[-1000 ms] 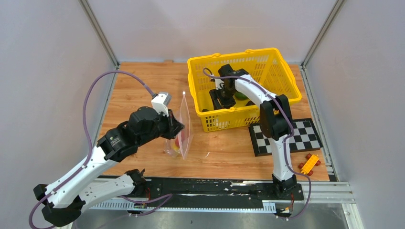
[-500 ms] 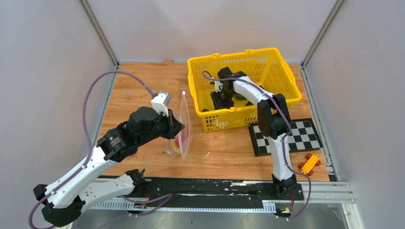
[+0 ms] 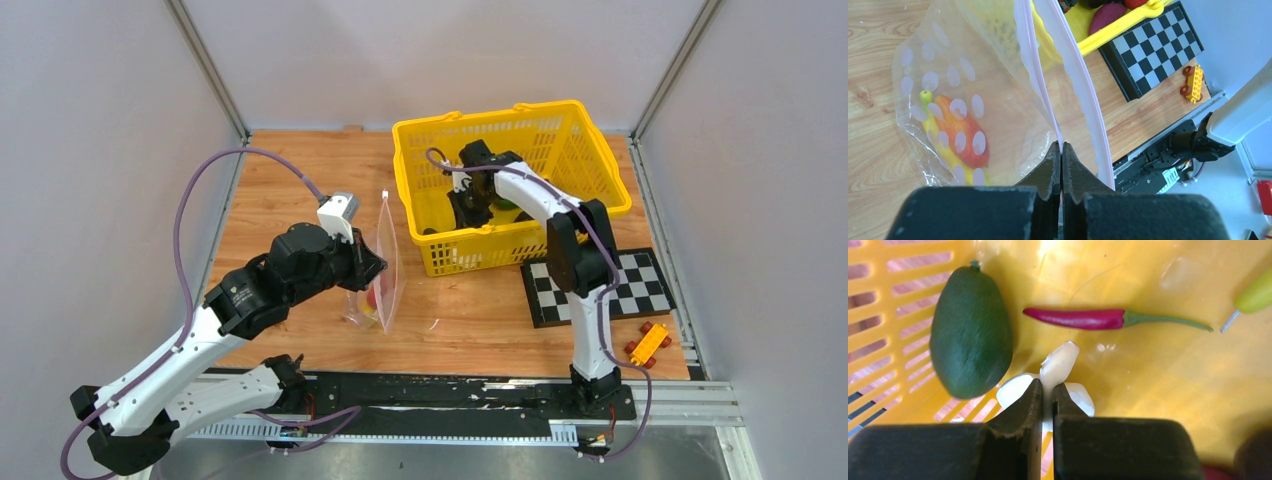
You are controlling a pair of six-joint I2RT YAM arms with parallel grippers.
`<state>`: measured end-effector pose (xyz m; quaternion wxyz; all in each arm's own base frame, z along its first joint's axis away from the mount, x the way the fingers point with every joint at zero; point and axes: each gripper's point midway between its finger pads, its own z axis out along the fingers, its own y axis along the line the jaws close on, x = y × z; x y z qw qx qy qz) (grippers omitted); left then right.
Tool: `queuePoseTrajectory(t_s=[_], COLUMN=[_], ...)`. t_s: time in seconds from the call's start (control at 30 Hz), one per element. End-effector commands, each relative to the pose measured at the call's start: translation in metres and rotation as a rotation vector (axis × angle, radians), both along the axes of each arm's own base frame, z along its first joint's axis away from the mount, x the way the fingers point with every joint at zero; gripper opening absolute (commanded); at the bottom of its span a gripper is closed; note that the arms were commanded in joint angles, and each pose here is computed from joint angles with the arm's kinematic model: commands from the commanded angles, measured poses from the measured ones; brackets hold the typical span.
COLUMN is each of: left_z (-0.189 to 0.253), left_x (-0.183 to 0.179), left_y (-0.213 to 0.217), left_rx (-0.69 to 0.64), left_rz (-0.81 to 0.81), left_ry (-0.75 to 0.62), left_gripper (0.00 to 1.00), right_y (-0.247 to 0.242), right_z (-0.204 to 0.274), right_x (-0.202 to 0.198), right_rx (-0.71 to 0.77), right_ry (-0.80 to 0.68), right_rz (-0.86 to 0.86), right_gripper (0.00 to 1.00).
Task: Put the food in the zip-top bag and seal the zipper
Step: Pick up the fake vegetable from the bin, then place the fake vegetable in the zipper food storage bag.
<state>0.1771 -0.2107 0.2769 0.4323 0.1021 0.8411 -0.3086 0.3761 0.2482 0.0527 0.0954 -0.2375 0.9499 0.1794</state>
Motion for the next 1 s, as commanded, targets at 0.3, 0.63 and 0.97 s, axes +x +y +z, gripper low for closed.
queuePoseTrajectory(t_s=[0.3,0.63,0.97], left_z=[0.004,0.004,0.004], left_x=[0.002,0.002,0.002], left_y=[-0.006,-0.009,-0.015], left_rx=[-0.026,-0.031,-0.037], left_rz=[-0.01,-0.022,-0.043], left_ry=[-0.014,-0.016,-0.01], left_gripper=[0.0,0.0,0.0], right_y=[0.004,0.017,0.004], right_z=[0.188,0.318,0.364], right_x=[0.012,-0.062,-0.099], right_rx=[0.301,0.762,0.837], right_ry=[-0.577,-0.881,-1.11], right_rz=[-0.081,0.034,0.068], right_gripper=[0.0,0.0,0.0])
